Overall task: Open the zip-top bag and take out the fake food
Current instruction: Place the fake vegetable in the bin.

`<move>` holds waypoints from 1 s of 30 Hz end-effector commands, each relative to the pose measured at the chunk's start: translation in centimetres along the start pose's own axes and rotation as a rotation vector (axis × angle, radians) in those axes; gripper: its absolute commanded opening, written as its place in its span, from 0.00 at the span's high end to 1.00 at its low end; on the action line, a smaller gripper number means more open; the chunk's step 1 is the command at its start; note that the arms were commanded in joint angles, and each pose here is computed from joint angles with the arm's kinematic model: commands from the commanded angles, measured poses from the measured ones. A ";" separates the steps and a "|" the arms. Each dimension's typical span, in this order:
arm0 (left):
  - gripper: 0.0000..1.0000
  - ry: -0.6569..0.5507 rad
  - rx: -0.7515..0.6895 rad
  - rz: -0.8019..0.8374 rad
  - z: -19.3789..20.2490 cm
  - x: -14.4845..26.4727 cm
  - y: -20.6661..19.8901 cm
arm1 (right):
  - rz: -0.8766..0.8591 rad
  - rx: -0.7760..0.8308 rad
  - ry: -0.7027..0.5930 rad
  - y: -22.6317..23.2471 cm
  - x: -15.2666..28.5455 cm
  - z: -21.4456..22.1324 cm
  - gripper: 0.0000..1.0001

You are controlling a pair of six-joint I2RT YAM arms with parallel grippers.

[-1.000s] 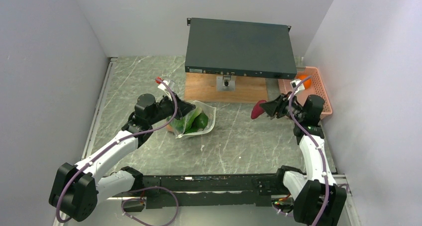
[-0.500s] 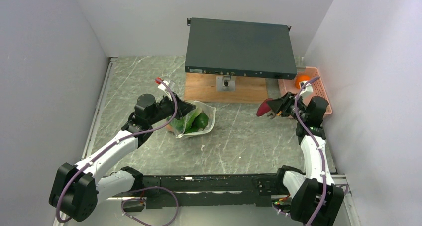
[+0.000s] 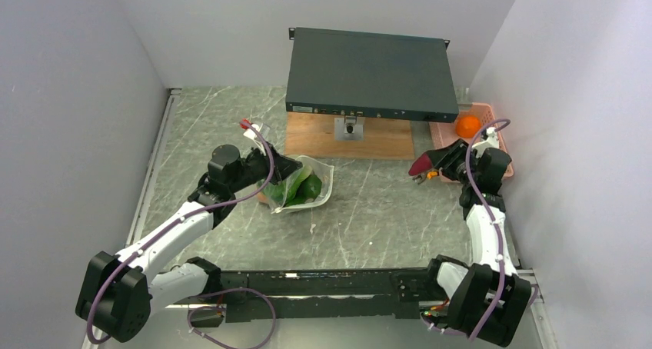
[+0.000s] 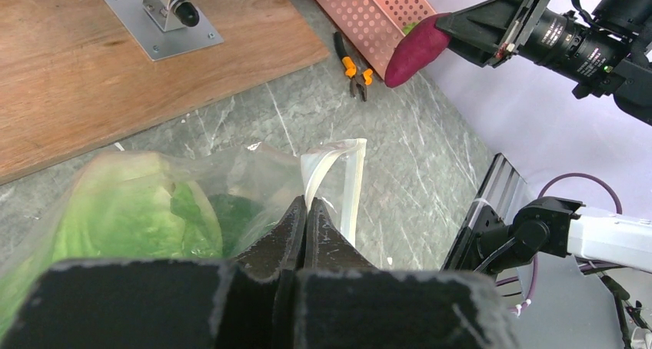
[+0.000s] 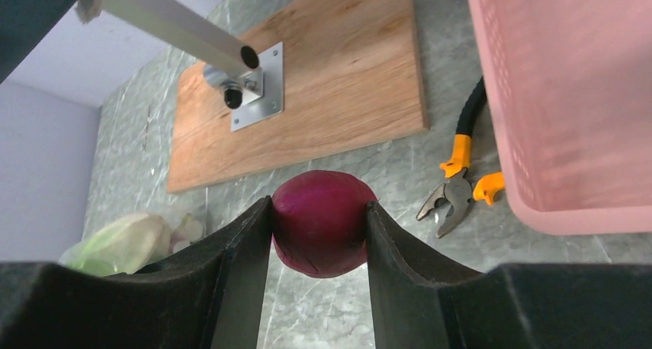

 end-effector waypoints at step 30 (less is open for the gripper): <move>1.00 -0.038 -0.031 0.026 -1.2 0.2 -0.3 | 0.253 -0.193 -0.357 -3.0 -0.4 -10.2 1.00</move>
Point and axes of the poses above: each gripper's point midway between its finger pads, its own x axis back along the fingers, its own y axis along the line the jaws close on, z = x × y, the point moved 2 cm from there along x, back along the fingers, and after that the axes turned 5 degrees about -x, right-handed, at the moved point
